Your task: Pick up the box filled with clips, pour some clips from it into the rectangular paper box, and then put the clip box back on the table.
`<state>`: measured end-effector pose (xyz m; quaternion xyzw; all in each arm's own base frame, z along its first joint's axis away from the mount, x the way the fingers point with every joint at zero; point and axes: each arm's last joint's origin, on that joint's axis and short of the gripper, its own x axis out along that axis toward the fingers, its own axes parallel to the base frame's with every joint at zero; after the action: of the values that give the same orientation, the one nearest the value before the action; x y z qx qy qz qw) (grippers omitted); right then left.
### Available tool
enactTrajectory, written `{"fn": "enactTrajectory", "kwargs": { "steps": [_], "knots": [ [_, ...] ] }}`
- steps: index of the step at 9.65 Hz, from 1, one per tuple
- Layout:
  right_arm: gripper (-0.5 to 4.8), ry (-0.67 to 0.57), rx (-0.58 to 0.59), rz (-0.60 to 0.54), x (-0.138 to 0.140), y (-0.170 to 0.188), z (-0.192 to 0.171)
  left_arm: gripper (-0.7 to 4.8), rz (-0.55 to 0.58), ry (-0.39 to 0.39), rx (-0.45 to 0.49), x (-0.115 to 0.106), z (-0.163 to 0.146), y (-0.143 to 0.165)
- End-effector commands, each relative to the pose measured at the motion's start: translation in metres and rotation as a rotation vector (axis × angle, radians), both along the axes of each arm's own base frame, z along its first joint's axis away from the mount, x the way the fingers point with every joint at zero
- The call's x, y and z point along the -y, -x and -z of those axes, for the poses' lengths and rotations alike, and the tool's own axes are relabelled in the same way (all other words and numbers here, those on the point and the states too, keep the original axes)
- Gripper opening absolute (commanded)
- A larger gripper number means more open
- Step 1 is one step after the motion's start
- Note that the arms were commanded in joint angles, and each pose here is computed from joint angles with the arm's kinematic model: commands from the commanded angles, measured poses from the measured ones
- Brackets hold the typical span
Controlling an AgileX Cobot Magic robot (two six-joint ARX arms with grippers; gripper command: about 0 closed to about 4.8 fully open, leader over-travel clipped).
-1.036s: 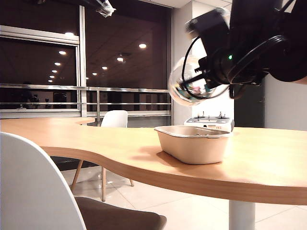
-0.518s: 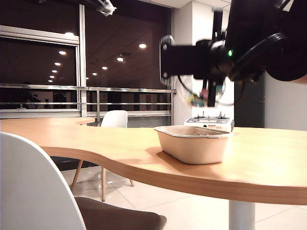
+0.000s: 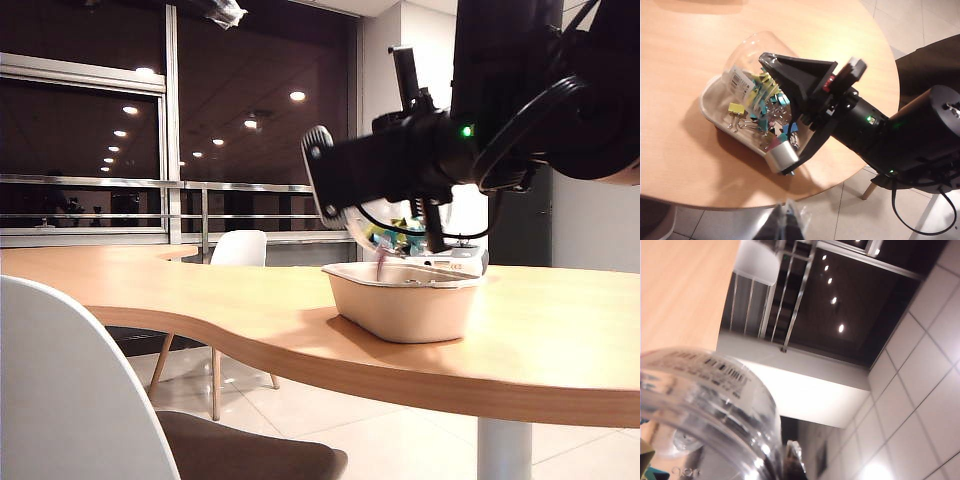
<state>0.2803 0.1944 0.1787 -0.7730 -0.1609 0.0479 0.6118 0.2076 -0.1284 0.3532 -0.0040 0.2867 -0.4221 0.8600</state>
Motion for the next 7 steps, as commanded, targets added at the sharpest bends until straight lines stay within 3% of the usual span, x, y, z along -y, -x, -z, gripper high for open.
{"fn": "enactTrajectory", "kwargs": {
  "steps": [1, 4, 5, 7],
  "knots": [
    [-0.02, 0.037, 0.063, 0.043, -0.003, 0.003, -0.008, -0.07, 0.013, 0.014, 0.011, 0.000, -0.003, 0.001],
    [-0.02, 0.058, 0.185, 0.085, -0.008, 0.011, -0.021, -0.07, 0.013, 0.013, 0.010, 0.000, -0.003, 0.001],
    [-0.02, 0.021, 0.057, 0.096, -0.003, 0.004, -0.009, -0.07, 0.014, 0.014, 0.010, 0.000, -0.003, 0.001],
    [-0.01, -0.164, 0.065, 0.103, 0.000, 0.004, -0.015, -0.07, 0.013, 0.014, 0.011, 0.000, -0.003, 0.001]
  ]
}}
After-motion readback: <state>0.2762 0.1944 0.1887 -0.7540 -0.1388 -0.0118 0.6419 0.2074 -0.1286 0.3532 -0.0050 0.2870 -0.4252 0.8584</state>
